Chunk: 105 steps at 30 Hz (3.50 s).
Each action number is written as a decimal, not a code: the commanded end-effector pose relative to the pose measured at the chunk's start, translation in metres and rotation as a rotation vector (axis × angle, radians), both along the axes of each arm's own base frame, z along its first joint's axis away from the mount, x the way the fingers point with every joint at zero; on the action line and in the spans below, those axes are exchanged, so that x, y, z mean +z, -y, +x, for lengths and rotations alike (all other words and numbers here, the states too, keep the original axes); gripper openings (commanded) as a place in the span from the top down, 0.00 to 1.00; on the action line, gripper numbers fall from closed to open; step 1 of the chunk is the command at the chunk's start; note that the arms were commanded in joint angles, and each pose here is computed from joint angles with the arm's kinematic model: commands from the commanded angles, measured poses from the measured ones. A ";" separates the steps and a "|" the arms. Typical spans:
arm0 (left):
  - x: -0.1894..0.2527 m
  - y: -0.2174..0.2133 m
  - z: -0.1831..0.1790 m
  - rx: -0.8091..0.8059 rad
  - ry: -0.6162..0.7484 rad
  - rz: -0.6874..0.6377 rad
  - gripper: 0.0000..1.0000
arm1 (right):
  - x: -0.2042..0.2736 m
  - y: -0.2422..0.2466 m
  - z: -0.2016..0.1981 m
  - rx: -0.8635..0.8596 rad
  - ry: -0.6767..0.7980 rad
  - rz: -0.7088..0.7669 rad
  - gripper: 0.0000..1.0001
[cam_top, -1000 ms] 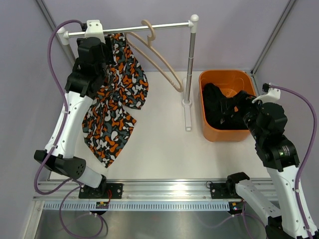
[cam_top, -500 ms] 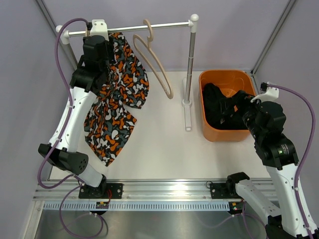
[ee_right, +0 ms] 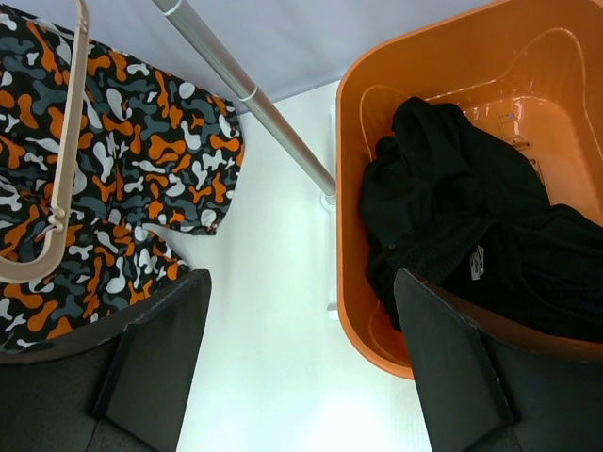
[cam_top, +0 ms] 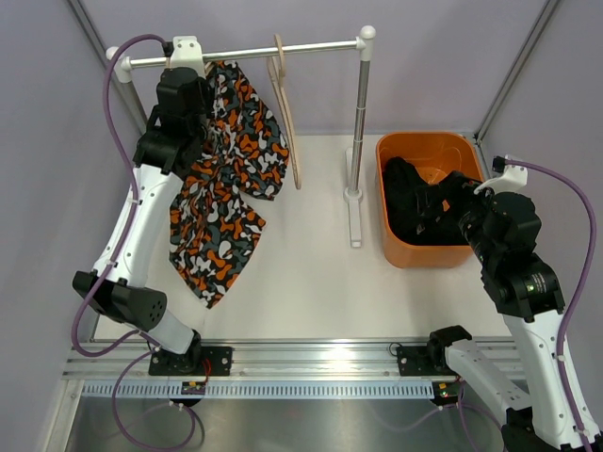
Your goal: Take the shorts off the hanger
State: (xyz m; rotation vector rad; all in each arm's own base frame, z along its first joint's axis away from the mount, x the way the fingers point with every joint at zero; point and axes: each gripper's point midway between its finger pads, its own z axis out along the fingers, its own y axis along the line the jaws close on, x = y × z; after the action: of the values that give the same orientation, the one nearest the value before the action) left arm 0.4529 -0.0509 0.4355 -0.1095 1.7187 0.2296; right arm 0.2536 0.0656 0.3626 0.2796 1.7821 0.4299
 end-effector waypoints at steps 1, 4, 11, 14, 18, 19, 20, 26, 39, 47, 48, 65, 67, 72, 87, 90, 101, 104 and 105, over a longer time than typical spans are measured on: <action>0.005 0.003 0.002 -0.028 0.038 -0.019 0.67 | 0.018 -0.002 -0.003 0.025 0.052 -0.006 0.12; 0.000 -0.002 0.004 -0.009 0.031 -0.017 0.56 | 0.017 -0.003 -0.003 0.026 0.049 -0.007 0.12; -0.006 -0.010 0.002 0.012 0.050 -0.019 0.54 | 0.018 -0.003 -0.003 0.030 0.053 -0.008 0.12; -0.004 -0.013 0.000 0.030 0.065 -0.018 0.54 | 0.019 -0.002 -0.003 0.029 0.053 -0.012 0.12; 0.012 -0.021 -0.011 0.054 0.131 -0.020 0.46 | 0.017 -0.002 -0.003 0.029 0.052 -0.013 0.12; 0.014 -0.022 -0.012 0.057 0.149 -0.021 0.44 | 0.016 -0.003 -0.002 0.029 0.049 -0.013 0.13; 0.022 -0.025 -0.018 0.058 0.172 -0.021 0.42 | 0.016 -0.004 -0.002 0.033 0.047 -0.012 0.12; 0.034 -0.035 -0.020 0.094 0.201 0.007 0.28 | 0.015 -0.007 -0.001 0.046 0.045 -0.002 0.13; 0.035 -0.024 0.003 0.017 0.183 -0.022 0.40 | 0.016 -0.003 -0.004 0.040 0.045 -0.022 0.13; 0.012 -0.021 0.007 0.001 0.139 -0.031 0.57 | 0.015 -0.005 -0.005 0.045 0.042 -0.018 0.13; 0.010 -0.020 0.008 -0.005 0.135 -0.031 0.57 | 0.016 -0.004 -0.005 0.042 0.045 -0.017 0.13; -0.010 -0.019 0.007 -0.017 0.108 -0.043 0.58 | 0.014 -0.003 -0.008 0.041 0.045 -0.021 0.13; -0.009 -0.020 0.006 -0.013 0.112 -0.042 0.58 | 0.014 -0.003 -0.008 0.044 0.045 -0.019 0.13; -0.011 -0.021 0.006 -0.008 0.111 -0.043 0.60 | 0.013 -0.004 -0.007 0.044 0.043 -0.019 0.13; 0.066 -0.018 -0.027 -0.059 0.277 -0.128 1.00 | 0.013 -0.003 -0.006 0.043 0.043 -0.029 0.14; 0.092 -0.018 -0.040 -0.079 0.323 -0.140 1.00 | 0.014 -0.004 -0.007 0.047 0.046 -0.027 0.14; 0.075 -0.014 -0.065 -0.097 0.204 -0.223 1.00 | 0.018 -0.007 -0.007 0.068 0.050 -0.030 0.14; 0.053 -0.010 -0.072 -0.119 0.144 -0.237 1.00 | 0.017 -0.010 -0.007 0.085 0.045 -0.035 0.14; 0.053 -0.009 -0.078 -0.130 0.141 -0.242 1.00 | 0.015 -0.010 -0.007 0.086 0.040 -0.035 0.14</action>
State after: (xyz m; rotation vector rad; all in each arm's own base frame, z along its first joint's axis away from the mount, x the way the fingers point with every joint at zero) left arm 0.3970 -0.0379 0.4705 -0.1813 1.6502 0.0057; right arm 0.2497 0.0713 0.3617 0.2182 1.7956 0.4436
